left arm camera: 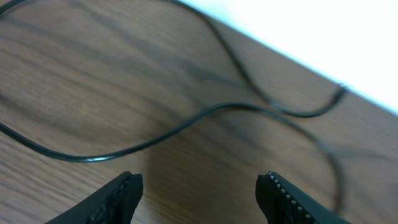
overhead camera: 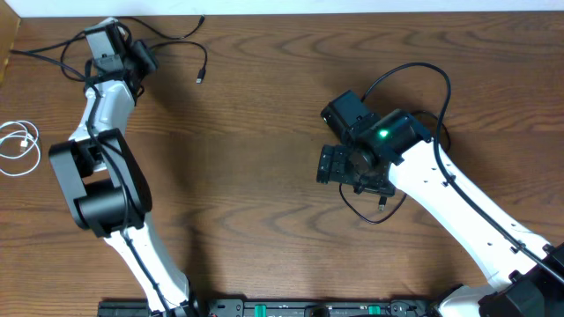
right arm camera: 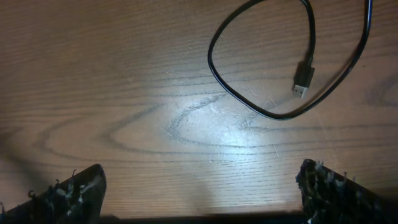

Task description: Untangle cables

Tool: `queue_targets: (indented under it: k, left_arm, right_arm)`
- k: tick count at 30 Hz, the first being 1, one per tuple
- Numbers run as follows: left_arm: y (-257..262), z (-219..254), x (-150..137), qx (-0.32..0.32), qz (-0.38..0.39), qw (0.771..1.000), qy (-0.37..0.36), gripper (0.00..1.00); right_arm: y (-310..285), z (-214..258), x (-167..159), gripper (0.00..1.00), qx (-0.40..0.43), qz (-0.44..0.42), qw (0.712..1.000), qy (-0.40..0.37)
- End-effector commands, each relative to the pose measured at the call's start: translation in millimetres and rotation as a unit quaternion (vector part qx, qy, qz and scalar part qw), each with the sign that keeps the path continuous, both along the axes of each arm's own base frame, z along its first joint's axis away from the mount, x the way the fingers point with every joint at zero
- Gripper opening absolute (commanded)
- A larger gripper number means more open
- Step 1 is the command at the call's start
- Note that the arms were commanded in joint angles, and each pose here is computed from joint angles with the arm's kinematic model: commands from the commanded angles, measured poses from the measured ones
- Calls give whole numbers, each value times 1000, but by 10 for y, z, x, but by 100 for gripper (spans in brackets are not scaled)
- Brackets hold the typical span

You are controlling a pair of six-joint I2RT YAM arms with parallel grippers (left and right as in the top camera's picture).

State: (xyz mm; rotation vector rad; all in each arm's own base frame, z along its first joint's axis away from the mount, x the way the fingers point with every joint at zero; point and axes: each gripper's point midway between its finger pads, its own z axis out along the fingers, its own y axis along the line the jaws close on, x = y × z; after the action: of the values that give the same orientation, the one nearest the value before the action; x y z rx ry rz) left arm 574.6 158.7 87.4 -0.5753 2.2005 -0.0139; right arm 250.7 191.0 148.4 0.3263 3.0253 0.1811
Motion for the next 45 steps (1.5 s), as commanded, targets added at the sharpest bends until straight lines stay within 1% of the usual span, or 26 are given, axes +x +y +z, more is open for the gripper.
queue_targets:
  k: [1, 2, 3, 5, 7, 9, 13, 19, 23, 24, 25, 26, 27, 28, 29, 32, 35, 36, 38, 39, 41, 43, 45]
  left_arm:
    - [258, -351, -66, 36, 9, 999, 34, 64]
    - [313, -424, -80, 34, 13, 999, 38, 60]
    - [359, -467, -92, 34, 17, 999, 39, 51]
    - [456, -575, -119, 32, 25, 998, 44, 42]
    - [550, -663, -144, 29, 32, 998, 46, 39]
    - [671, -707, -148, 29, 40, 998, 37, 33]
    - [827, -657, -74, 26, 39, 999, -2, 32]
    - [1245, -200, 47, 63, 62, 991, -101, 32]
    - [1357, 23, 48, 45, 43, 987, -145, 33]
    - [1434, 48, 14, 32, 55, 986, -152, 35]
    - [1503, 53, -24, 21, 68, 985, -155, 52]
    - [1590, 55, -77, 8, 84, 984, -157, 54]
    - [1658, 39, -130, -1, 96, 983, -155, 54]
    - [1734, 1, -201, -6, 106, 984, -146, 59]
    - [1794, -26, -261, -9, 113, 984, -138, 67]
    - [1966, -98, -479, -22, 137, 984, -110, 67]
    - [2050, 0, -636, -31, 152, 983, -96, 67]
    - [2063, 93, -674, -37, 160, 982, -99, 69]
    - [2050, 309, -722, -59, 178, 976, -112, 75]
    - [2021, 442, -732, -78, 187, 971, -125, 78]
    - [1867, 726, -688, -119, 176, 965, -154, 87]
    - [1649, 990, -605, -152, 141, 962, -180, 89]
    - [1371, 1236, -512, -171, 98, 960, -197, 89]
  right_arm:
    - [-34, -19, -13, 96, -13, 5, 1000, -1]
    - [-40, -20, -19, 96, -14, 4, 1000, 1]
    - [-45, -21, -28, 96, -15, 5, 1000, 2]
    - [-57, -24, -44, 96, -18, 4, 1000, 5]
    - [-70, -26, -59, 96, -20, 5, 1000, 9]
    - [-84, -29, -81, 96, -23, 5, 1000, 13]
    - [-104, -33, -126, 96, -26, 5, 999, 23]
    - [-96, -36, -194, 96, -21, 6, 999, 39]
    - [-101, -36, -203, 96, -22, 5, 999, 41]
    - [-101, -36, -202, 97, -22, 5, 999, 41]
    - [-102, -37, -202, 98, -22, 5, 999, 41]
    - [-102, -36, -202, 99, -22, 5, 999, 41]
    - [-103, -36, -202, 99, -23, 5, 999, 41]
    - [-104, -36, -199, 99, -23, 5, 999, 40]
    - [-108, -36, -195, 99, -24, 5, 999, 39]
    - [-173, -37, -148, 99, -42, 2, 999, 26]
    - [-271, -35, -80, 99, -59, -8, 998, 14]
    - [-299, -35, -64, 99, -59, -12, 998, 15]
    - [-420, -36, -6, 99, -61, -18, 998, 19]
    - [-507, -37, 29, 99, -63, -24, 997, 22]
    - [-713, -39, 99, 99, -67, -43, 996, 29]
    - [-965, -39, 175, 99, -71, -59, 995, 35]
    - [-1196, -39, 240, 99, -72, -75, 994, 38]
